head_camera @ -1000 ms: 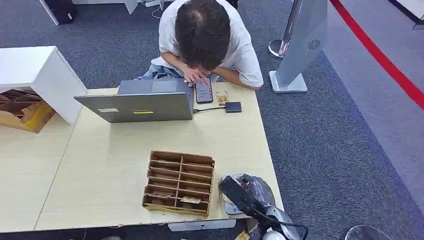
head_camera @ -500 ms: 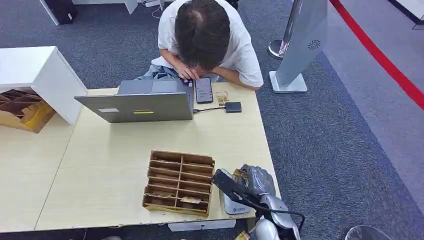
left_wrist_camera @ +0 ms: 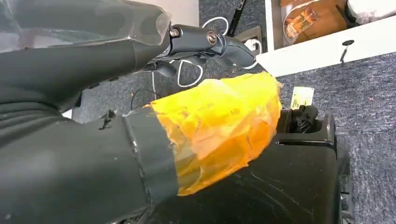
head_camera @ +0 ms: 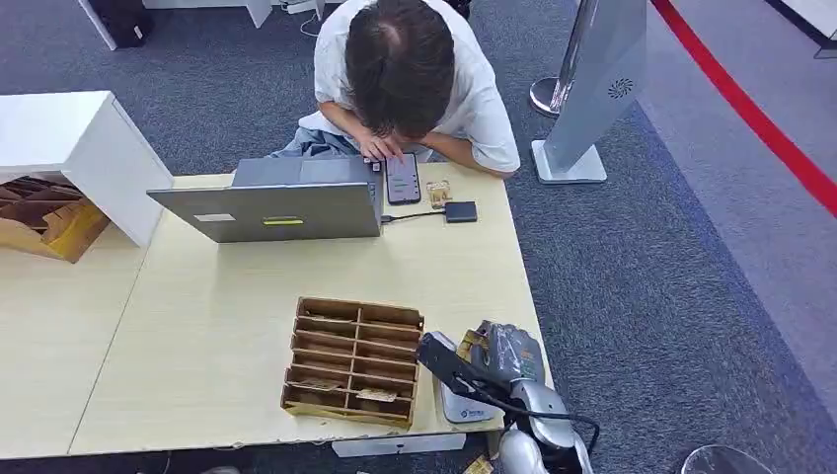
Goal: Pass the card to the sensor for recognition and then transmit it.
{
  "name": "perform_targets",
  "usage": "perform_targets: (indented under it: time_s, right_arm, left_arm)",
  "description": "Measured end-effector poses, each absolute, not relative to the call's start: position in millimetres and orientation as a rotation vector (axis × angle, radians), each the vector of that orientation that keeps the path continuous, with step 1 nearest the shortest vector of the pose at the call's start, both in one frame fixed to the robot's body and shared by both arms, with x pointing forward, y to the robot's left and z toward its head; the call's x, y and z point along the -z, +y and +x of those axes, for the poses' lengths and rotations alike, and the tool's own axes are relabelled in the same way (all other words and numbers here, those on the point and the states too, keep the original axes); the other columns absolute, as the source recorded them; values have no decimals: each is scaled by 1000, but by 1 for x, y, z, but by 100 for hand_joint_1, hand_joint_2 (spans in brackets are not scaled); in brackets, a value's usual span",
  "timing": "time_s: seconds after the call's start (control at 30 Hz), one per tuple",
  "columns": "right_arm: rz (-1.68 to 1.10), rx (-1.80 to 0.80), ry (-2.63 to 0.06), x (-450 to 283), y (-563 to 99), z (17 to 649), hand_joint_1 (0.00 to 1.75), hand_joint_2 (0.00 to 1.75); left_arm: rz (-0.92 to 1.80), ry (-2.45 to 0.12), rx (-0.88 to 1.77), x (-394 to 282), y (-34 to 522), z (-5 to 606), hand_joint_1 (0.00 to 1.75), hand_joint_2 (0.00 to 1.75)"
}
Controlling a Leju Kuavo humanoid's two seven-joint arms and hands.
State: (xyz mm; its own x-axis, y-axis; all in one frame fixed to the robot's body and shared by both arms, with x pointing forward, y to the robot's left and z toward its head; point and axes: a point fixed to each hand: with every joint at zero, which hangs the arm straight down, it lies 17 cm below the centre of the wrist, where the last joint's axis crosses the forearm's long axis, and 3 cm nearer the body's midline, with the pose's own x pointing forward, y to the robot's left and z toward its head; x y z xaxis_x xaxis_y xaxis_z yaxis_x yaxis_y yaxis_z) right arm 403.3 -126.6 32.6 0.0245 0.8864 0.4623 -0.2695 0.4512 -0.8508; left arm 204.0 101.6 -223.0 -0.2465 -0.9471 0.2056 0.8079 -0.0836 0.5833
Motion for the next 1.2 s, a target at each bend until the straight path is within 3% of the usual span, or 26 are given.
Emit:
perform_targets:
  time_s: [1.2]
  right_arm:
    - [-717,-931,-1310,-68,-138,409,175,175]
  left_arm:
    - [261,-707,1664,222,102,207,0,0]
